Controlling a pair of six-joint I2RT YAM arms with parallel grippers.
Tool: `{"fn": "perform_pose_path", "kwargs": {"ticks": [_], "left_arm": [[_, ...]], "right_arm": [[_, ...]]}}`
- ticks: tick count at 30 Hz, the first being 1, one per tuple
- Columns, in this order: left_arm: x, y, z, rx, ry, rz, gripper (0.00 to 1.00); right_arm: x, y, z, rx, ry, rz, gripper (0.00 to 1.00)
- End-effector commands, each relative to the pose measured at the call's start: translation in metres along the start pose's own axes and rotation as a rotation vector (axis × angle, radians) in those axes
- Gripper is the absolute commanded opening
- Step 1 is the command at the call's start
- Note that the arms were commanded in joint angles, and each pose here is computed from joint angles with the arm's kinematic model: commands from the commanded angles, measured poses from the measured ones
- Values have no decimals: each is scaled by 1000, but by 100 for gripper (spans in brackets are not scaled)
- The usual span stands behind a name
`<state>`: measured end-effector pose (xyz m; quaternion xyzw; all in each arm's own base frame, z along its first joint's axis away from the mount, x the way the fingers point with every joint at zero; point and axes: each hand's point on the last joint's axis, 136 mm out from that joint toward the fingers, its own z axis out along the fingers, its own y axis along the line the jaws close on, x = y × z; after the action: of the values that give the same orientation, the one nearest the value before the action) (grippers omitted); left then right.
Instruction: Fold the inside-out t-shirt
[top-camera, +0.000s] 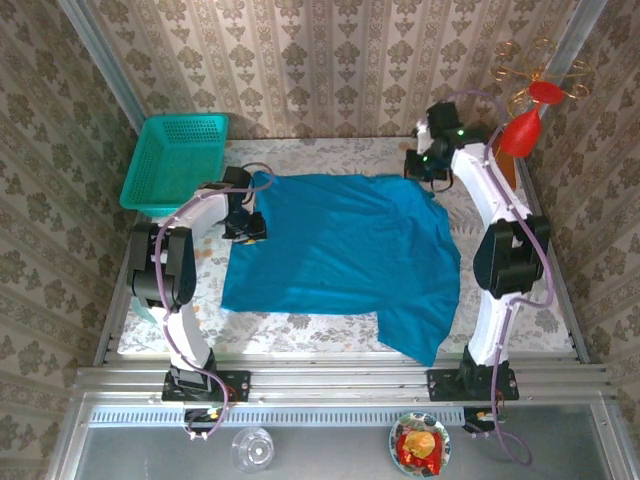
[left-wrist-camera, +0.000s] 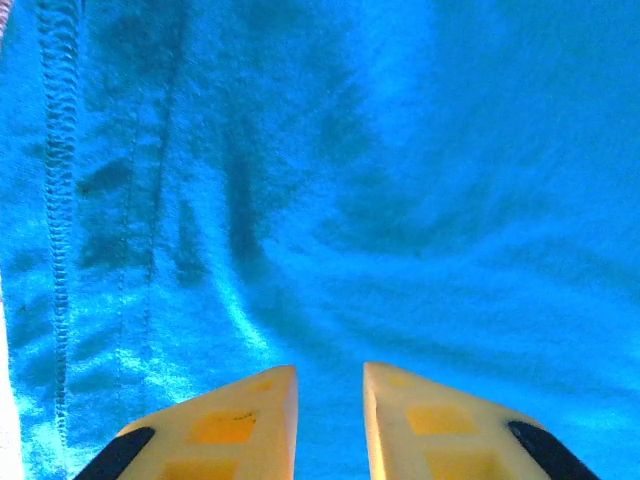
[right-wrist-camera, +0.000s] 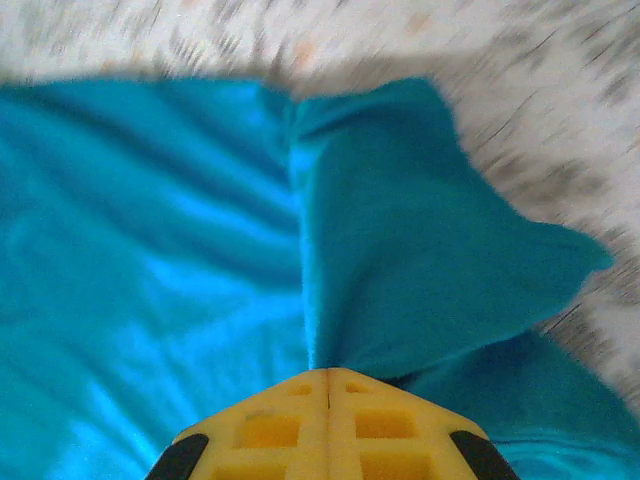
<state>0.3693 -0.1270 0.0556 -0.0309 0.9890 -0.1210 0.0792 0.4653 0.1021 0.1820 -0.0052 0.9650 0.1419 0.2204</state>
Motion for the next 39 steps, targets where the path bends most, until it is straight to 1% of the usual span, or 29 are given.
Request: {"fn": "perform_pose_path", "kwargs": {"ticks": [1,4,5,7,9,10,11,13,17,19,22,26,32,34,36,37,38,39], "left_arm": [[6,-4,-7,15,-7,-3,26],[9,-4,-5,25,-7,-6,26],[9,-5,-4,30,-6,-5,26],[10,-6,-2,33,-2,-4,26],[10,-7,-2,34,-1,2,26],[10,-7,-2,34,-3,3,26],[10,-8,-3,35,-3,4,26],[11,-8,-4,37,-8,5,26],[15,-8,-2,39,-4,6,26],[18,-7,-1,39,0,4,26],[22,-5,2,37,6,1,26],[25,-3,9,34,19,-3,26],[26,-3,13,36,28,-6,26],[26,-2,13,34,28,-6,26],[26,-2,13,32,28,-8,26],[26,-2,14,32,28,-8,26],[26,-2,14,33,29,-7,26],[25,-2,15,33,29,-7,26]], "right_arm": [[68,34,12,-79,152,-79,0],[131,73,14,-228,302,-147,0],[143,78,13,-239,330,-154,4],[145,74,11,-194,318,-132,34],[134,66,10,-139,255,-82,44],[127,60,10,-109,221,-59,46],[121,54,11,-82,197,-28,47],[112,37,19,-23,165,65,47],[109,-3,38,117,159,221,50],[107,-20,46,147,145,296,50],[103,-32,59,106,112,389,50],[98,-30,79,4,120,452,49],[99,-39,99,11,150,491,48],[98,-41,102,17,153,495,45],[96,-42,103,25,145,492,41],[95,-43,103,29,143,490,35],[93,-43,101,30,136,486,27],[91,-43,100,29,131,484,20]]}}
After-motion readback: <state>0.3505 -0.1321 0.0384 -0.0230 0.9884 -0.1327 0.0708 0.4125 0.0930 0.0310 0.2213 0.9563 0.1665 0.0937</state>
